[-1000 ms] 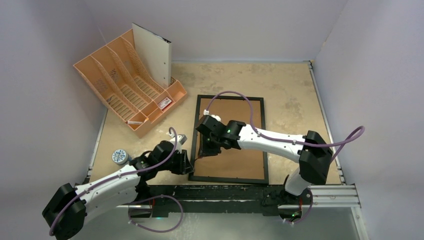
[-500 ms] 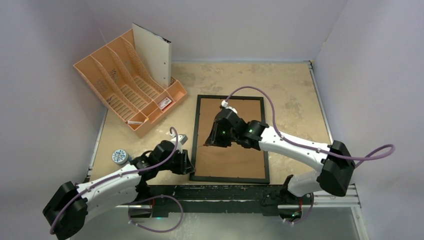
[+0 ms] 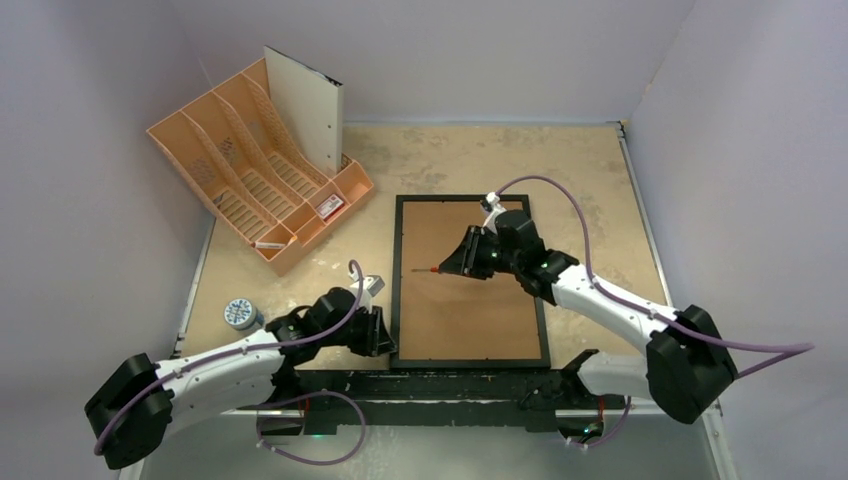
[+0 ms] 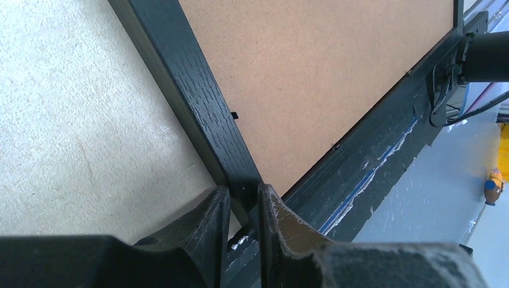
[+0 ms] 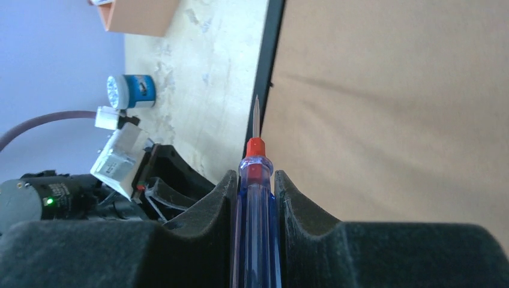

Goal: Take the photo out of the frame
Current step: Release the photo frame item from the photo frame.

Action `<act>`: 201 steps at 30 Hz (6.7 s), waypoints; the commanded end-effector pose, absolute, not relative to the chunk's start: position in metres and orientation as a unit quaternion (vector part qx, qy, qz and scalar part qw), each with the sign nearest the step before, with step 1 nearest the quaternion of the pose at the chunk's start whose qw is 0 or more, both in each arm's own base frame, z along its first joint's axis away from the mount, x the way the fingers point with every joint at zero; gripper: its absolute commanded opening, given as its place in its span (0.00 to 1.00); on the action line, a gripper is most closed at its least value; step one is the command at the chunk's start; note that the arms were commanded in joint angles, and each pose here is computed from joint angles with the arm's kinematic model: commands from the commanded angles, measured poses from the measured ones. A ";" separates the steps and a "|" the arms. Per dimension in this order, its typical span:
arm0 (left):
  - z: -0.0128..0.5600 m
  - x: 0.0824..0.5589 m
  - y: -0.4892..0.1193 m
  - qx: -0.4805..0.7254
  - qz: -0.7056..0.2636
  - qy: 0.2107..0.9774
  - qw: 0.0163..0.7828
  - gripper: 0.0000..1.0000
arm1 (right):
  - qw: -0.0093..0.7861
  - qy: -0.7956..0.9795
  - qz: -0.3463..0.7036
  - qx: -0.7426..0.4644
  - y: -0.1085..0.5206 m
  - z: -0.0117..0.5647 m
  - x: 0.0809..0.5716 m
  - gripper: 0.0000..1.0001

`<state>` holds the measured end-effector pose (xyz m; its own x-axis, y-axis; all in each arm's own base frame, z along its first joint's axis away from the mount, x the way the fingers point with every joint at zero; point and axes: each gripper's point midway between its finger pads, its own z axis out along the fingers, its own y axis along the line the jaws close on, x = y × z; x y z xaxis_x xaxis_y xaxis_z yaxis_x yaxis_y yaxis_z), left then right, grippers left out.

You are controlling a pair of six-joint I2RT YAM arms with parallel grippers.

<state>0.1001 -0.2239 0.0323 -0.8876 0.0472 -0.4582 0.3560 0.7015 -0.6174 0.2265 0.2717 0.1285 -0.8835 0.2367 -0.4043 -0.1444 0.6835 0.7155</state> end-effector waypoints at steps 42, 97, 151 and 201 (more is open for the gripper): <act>0.041 0.198 -0.225 0.061 -0.327 0.899 0.284 0.52 | 0.159 0.847 0.501 -0.077 0.287 0.100 0.272 0.00; 0.012 0.176 -0.229 0.102 -0.350 0.899 0.242 0.16 | 0.099 0.841 0.531 -0.002 0.291 0.041 0.249 0.00; 0.011 0.175 -0.229 0.101 -0.350 0.900 0.240 0.13 | 0.202 0.933 0.298 0.003 0.367 0.121 0.252 0.00; 0.025 0.160 -0.218 0.126 -0.338 0.904 0.231 0.00 | 0.256 0.870 0.420 0.039 0.289 0.154 0.287 0.00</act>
<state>0.1824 -0.2224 0.0296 -0.8414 -0.0265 -0.5397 0.3417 0.7477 -0.5694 0.2765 0.2771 0.1206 -0.8872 0.3090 -0.3427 0.0010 0.7439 0.6682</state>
